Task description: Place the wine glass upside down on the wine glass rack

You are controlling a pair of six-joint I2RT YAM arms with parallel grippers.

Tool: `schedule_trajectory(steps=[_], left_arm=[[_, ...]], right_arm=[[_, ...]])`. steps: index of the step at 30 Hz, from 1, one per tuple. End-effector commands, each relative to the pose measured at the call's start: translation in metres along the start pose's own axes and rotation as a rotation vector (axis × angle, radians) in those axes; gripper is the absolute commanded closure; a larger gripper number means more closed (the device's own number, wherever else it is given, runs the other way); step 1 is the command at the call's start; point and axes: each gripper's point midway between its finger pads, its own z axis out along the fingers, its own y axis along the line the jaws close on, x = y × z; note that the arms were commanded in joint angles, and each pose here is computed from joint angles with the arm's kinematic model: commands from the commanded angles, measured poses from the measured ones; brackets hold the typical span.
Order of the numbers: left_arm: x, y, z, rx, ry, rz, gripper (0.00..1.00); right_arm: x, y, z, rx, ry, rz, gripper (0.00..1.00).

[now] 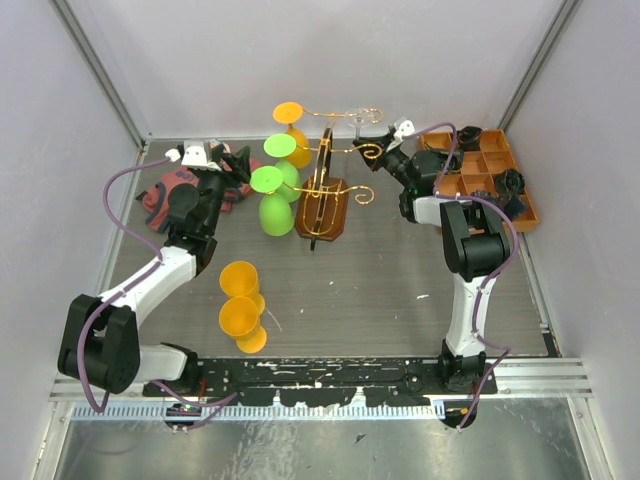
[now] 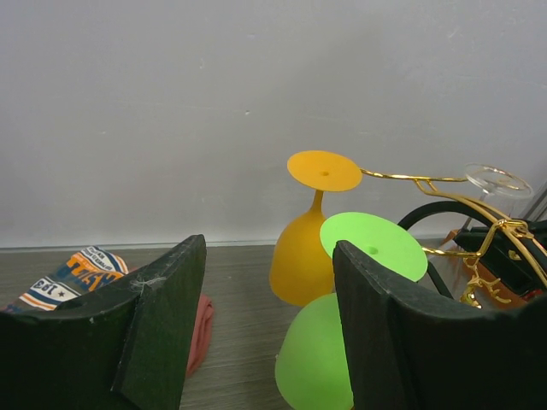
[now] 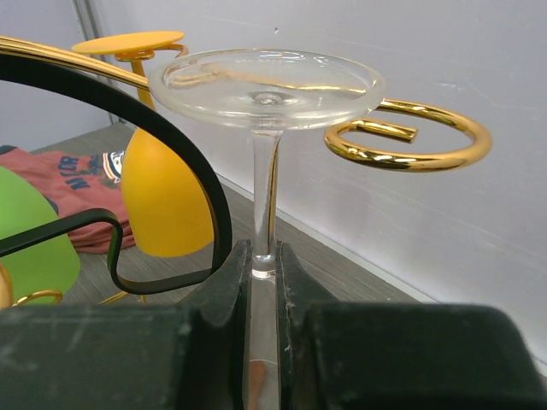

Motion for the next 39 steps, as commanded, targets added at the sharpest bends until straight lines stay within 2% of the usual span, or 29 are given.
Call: schedule_trajectory(steps=[1, 13, 24, 39], left_arm=[[-0.006, 0.0, -0.001, 0.006, -0.026, -0.001, 0.32], [-0.005, -0.001, 0.0, 0.014, -0.02, 0.004, 0.32], [-0.007, -0.003, 0.0, 0.021, -0.021, 0.001, 0.32], [-0.007, -0.004, -0.003, 0.026, -0.018, -0.009, 0.33]], right_arm=[[-0.059, -0.013, 0.012, 0.04, -0.16, -0.072, 0.99], [-0.057, -0.04, 0.011, 0.177, -0.169, -0.054, 0.99], [-0.059, -0.047, 0.017, 0.177, -0.18, -0.045, 0.99], [-0.057, -0.062, -0.014, 0.319, -0.193, -0.024, 0.99]])
